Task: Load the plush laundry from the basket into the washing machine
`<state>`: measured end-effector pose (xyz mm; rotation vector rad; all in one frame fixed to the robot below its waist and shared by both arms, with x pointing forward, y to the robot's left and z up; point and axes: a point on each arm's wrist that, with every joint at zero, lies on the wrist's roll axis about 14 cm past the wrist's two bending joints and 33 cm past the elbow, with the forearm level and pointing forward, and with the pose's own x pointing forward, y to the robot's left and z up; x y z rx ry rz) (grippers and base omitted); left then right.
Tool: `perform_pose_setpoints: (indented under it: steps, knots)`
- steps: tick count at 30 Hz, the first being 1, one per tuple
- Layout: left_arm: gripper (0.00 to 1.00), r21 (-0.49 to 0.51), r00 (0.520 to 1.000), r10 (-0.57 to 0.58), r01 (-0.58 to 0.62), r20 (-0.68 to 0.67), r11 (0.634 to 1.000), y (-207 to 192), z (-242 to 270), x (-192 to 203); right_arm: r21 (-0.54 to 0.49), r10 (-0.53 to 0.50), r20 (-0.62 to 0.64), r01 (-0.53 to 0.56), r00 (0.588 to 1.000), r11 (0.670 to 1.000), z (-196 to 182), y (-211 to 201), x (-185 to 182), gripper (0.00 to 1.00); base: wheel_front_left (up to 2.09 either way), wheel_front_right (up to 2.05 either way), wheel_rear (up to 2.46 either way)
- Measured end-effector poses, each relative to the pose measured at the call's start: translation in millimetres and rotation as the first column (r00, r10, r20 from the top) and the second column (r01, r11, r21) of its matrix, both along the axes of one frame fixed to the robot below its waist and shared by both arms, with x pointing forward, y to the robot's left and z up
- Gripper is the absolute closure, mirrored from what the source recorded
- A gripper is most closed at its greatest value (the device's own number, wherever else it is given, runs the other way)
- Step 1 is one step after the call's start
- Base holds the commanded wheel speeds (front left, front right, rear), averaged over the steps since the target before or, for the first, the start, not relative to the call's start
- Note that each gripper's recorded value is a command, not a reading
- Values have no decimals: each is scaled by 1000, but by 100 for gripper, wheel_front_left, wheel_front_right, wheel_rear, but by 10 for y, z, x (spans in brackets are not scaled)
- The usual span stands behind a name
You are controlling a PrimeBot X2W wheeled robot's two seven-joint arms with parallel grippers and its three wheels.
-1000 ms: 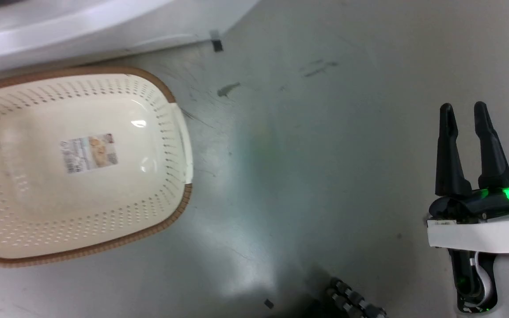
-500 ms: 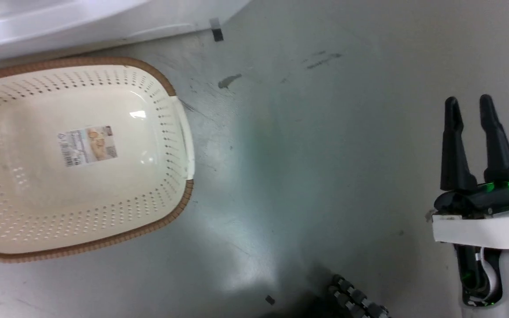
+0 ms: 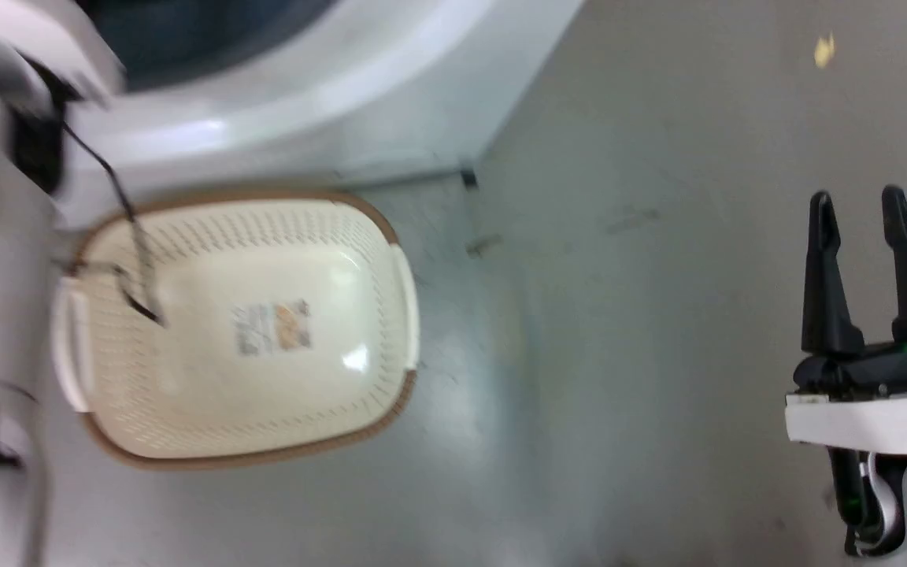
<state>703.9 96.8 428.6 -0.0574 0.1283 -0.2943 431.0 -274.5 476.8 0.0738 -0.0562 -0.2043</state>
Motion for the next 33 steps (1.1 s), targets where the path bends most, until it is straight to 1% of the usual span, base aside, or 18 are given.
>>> perform_pose_setpoints:
  steps: [4,8,14,17,22,26,33]
  knots:
    - [0,-28,1000,-18,19,16,999,-22,196,-416,-6,30,51,-30,998,1000,214,113,-73,0,0,0,0]
    - [0,-82,996,-18,25,87,996,41,548,-848,-9,66,103,-65,993,998,425,244,-163,0,0,0,0]
    - [0,-136,988,30,-9,153,991,274,842,-1611,-5,118,167,-119,979,993,676,443,-345,0,0,0,0]
    - [0,-155,980,53,-23,192,988,327,974,-1985,0,137,194,-140,971,990,770,517,-434,0,0,0,0]
    - [0,-170,968,127,-90,218,981,464,1039,-2558,5,180,226,-186,957,983,877,675,-552,0,0,0,0]
    - [0,-162,960,166,-131,227,978,527,1033,-2963,6,198,245,-206,949,979,939,742,-669,0,0,0,0]
    - [0,-165,946,245,-213,210,963,655,949,-3415,13,231,237,-241,944,970,901,858,-774,0,0,0,0]
